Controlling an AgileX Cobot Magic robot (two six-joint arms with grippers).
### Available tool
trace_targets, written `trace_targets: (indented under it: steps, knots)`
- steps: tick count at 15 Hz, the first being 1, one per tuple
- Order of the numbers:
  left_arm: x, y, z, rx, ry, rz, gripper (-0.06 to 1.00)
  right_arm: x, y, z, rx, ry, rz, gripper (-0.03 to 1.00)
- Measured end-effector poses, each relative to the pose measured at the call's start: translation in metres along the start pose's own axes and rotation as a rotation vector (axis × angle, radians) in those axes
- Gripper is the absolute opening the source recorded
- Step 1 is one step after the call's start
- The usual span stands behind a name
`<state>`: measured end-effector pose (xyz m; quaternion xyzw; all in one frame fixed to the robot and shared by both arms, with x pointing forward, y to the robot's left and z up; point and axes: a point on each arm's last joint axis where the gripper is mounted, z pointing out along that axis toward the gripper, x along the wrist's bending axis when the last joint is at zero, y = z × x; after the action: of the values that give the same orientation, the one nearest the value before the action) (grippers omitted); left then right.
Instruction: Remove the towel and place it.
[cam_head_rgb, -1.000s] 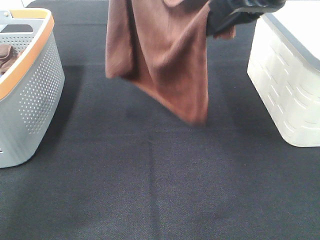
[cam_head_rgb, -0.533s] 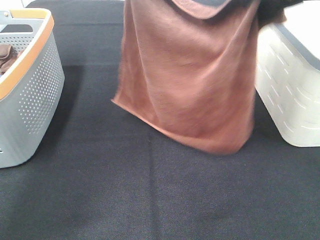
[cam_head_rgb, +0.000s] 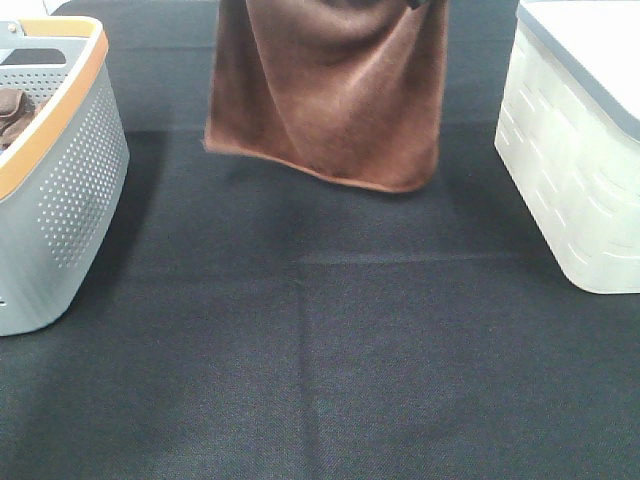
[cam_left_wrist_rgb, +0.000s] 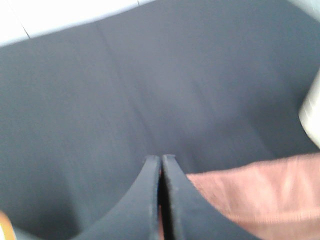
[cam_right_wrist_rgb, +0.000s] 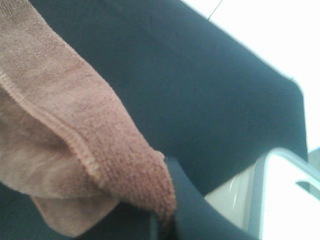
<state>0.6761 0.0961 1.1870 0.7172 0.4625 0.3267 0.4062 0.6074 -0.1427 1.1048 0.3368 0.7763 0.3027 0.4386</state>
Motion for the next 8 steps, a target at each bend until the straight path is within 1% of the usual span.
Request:
trace_targets:
  steps: [1, 3, 4, 6, 7, 8]
  knots:
    - [0.005, -0.002, 0.01, -0.021, 0.014, 0.004, 0.0, -0.002, -0.003, 0.01, -0.018, -0.006, 0.01, 0.0]
    - [0.012, -0.015, 0.036, -0.024, 0.03, 0.006, 0.0, -0.012, -0.011, 0.033, -0.046, -0.012, 0.097, 0.0]
    - [0.016, -0.026, 0.056, -0.028, 0.037, 0.006, 0.0, -0.015, -0.017, 0.051, -0.085, 0.011, 0.172, 0.0]
    - [0.022, -0.039, 0.08, -0.047, 0.051, 0.019, 0.0, -0.006, -0.027, 0.071, -0.111, 0.061, 0.194, 0.0]
    - [0.023, -0.045, 0.088, -0.041, 0.059, 0.03, 0.0, 0.003, -0.041, 0.086, -0.06, 0.076, 0.196, 0.0]
    - [0.024, -0.057, 0.098, 0.011, 0.063, 0.032, 0.0, 0.007, -0.052, 0.094, 0.004, 0.067, 0.211, 0.0]
